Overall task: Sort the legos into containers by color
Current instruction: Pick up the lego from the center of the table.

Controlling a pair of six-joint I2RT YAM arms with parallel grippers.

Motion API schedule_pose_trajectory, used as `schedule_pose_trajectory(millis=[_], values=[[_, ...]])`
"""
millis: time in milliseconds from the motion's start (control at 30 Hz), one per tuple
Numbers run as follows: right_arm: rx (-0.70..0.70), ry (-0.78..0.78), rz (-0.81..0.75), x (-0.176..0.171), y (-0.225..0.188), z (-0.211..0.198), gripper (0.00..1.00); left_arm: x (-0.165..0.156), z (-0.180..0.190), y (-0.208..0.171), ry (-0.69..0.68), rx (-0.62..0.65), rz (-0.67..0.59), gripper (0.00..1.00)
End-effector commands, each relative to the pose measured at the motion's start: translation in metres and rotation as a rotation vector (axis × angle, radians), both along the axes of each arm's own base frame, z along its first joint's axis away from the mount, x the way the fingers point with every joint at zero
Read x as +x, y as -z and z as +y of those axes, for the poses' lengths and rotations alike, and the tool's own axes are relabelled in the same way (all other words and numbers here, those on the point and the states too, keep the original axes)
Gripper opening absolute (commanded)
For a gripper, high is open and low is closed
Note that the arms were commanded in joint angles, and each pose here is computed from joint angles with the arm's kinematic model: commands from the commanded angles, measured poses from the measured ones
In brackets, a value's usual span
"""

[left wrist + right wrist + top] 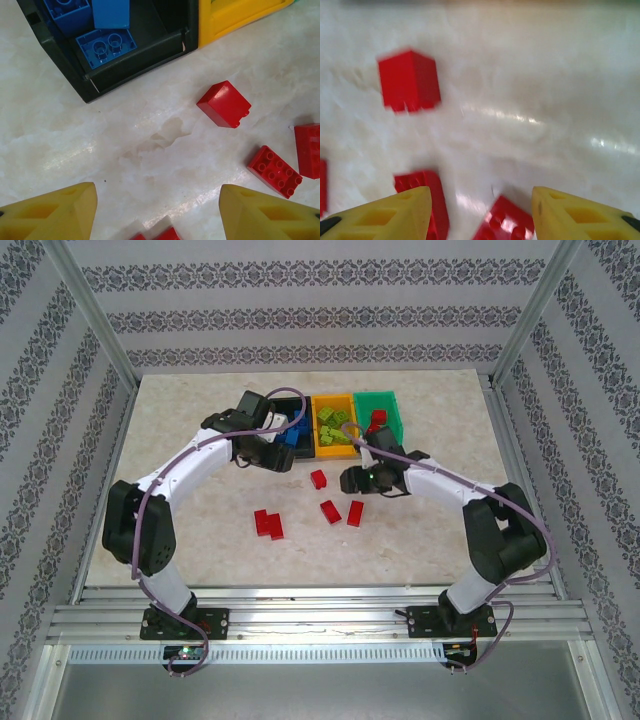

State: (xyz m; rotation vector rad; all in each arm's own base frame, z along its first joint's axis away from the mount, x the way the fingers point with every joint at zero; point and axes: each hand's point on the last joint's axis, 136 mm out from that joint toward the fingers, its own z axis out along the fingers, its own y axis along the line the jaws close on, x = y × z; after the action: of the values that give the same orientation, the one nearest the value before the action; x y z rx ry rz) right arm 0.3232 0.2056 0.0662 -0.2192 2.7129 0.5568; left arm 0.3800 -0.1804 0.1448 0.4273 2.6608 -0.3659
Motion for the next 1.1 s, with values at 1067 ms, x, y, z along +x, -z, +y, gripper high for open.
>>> schedule_pose_trajectory(millis=[1067], values=[[-0.161,0.006,-0.005,0.005,0.009,-0.022,0.29,0.002,0.003,-0.007,-0.006,-0.018,-0.020,0.65]])
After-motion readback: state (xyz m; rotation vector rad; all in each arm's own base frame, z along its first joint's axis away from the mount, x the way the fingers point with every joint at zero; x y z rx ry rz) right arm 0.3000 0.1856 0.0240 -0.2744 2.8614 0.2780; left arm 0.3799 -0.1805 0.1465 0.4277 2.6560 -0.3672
